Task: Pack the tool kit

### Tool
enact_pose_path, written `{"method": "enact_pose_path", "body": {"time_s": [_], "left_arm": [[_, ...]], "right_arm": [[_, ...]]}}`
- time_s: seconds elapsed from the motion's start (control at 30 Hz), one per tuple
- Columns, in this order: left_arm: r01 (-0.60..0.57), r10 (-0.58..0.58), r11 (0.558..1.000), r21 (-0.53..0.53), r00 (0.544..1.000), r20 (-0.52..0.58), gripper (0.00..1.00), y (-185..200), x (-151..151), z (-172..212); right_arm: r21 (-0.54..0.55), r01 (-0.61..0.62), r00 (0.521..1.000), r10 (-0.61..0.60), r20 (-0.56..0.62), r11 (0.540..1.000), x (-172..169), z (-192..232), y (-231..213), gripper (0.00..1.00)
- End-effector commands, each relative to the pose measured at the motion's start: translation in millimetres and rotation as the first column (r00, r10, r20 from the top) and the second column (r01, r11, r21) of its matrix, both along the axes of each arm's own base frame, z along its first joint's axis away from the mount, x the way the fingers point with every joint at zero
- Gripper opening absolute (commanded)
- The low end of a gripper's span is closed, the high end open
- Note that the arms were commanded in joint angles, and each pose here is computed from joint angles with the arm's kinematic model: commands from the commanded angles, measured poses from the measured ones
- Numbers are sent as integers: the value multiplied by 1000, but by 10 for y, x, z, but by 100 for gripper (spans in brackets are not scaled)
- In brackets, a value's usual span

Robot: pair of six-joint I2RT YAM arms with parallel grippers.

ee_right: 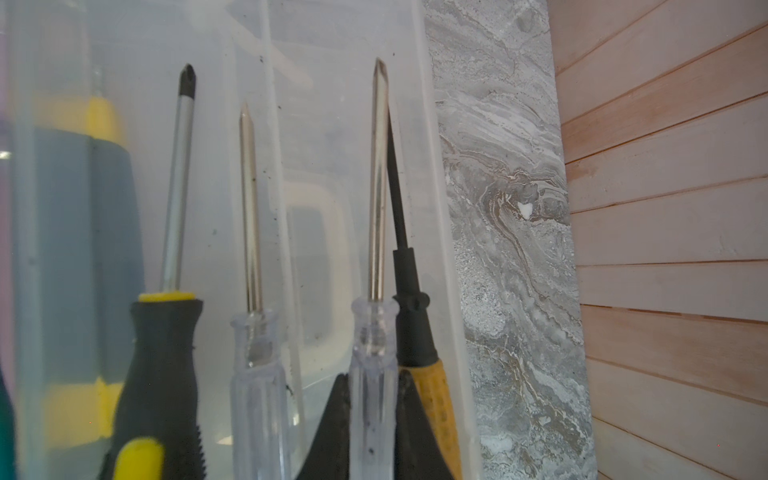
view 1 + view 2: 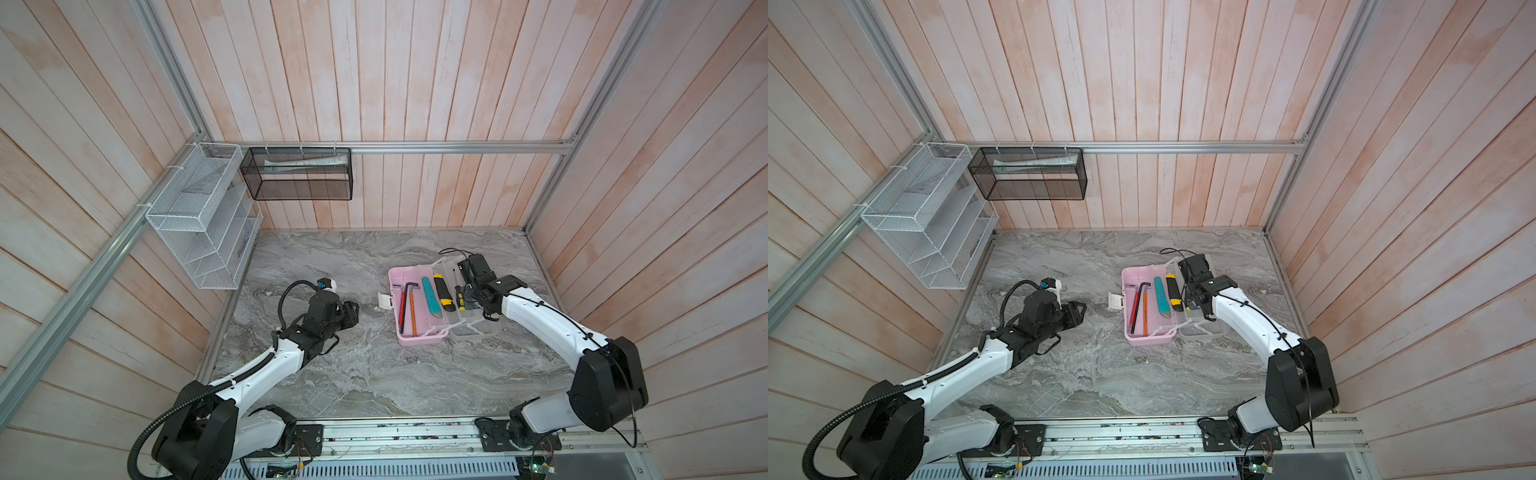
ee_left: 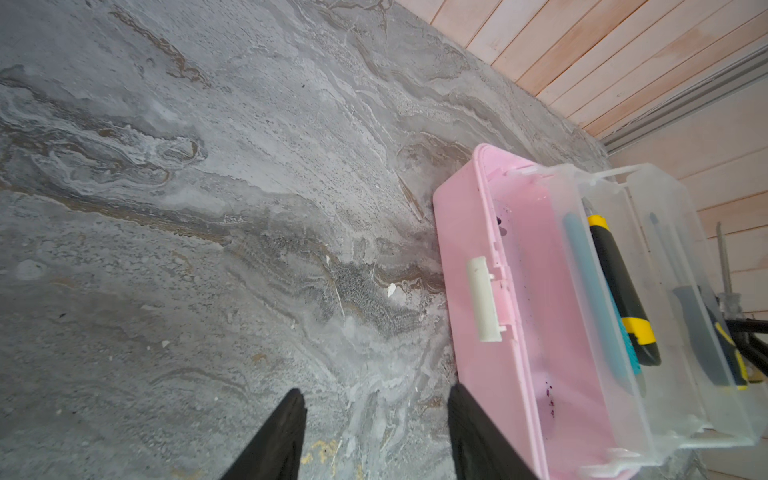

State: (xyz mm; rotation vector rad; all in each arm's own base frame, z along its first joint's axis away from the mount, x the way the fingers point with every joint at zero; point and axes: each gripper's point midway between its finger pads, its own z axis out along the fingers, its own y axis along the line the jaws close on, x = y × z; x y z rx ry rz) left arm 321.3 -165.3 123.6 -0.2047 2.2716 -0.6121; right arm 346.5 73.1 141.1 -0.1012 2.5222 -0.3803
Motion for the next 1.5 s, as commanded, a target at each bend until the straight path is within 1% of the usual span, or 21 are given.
{"method": "enact_pose_path", "body": {"time_s": [0.0,0.1,0.2,0.23,0.37,0.47,0.53,0.6,0.67,0.83,1.0,1.07,1.17,1.23,1.33,1.47], "left_arm": [[-3,3,1000,-15,1000,29,58,-25,86,115],[-10,10,1000,-8,1000,23,58,-6,80,122],[-17,16,1000,9,999,29,58,20,98,154],[-23,23,1000,18,999,31,58,38,108,166],[-43,41,998,43,998,41,59,116,171,241],[-32,28,998,57,997,78,59,96,267,386],[-14,7,998,61,995,98,59,42,349,492],[16,-22,998,53,994,105,59,-45,416,558],[57,-61,998,38,992,106,59,-159,487,614],[169,-170,985,27,982,79,60,-462,689,595],[310,-307,950,-42,950,61,60,-865,851,540],[336,-334,940,-48,941,46,60,-996,913,481],[348,-348,937,-33,937,11,60,-1131,1018,341],[331,-331,944,-14,944,-12,59,-1152,1109,241],[307,-306,951,31,951,-32,57,-1153,1221,112],[312,-308,946,93,950,-57,54,-1207,1314,3]], "right_arm": [[13,4,1000,-4,-31,1000,-42,-75,0,12],[12,17,999,-17,-37,1000,-53,2,-11,26],[38,11,1000,-11,-13,999,-57,116,12,36],[46,8,1000,-8,-4,999,-59,162,17,38],[87,8,998,-13,59,996,-70,409,42,38],[188,-15,987,-16,161,982,-46,650,132,38],[308,-76,971,0,240,948,-29,745,298,38],[405,-125,961,9,276,906,-28,788,453,39],[450,-140,960,9,281,882,-12,791,535,39],[466,-161,955,19,296,870,-18,800,570,40],[489,-184,956,39,292,852,-54,743,627,40],[494,-189,954,40,297,848,-64,733,631,40],[493,-189,953,38,299,849,-70,715,622,40],[487,-186,954,38,297,854,-76,691,606,40],[469,-184,954,42,298,864,-75,665,573,40],[444,-170,950,27,310,879,-51,650,498,40]]}}
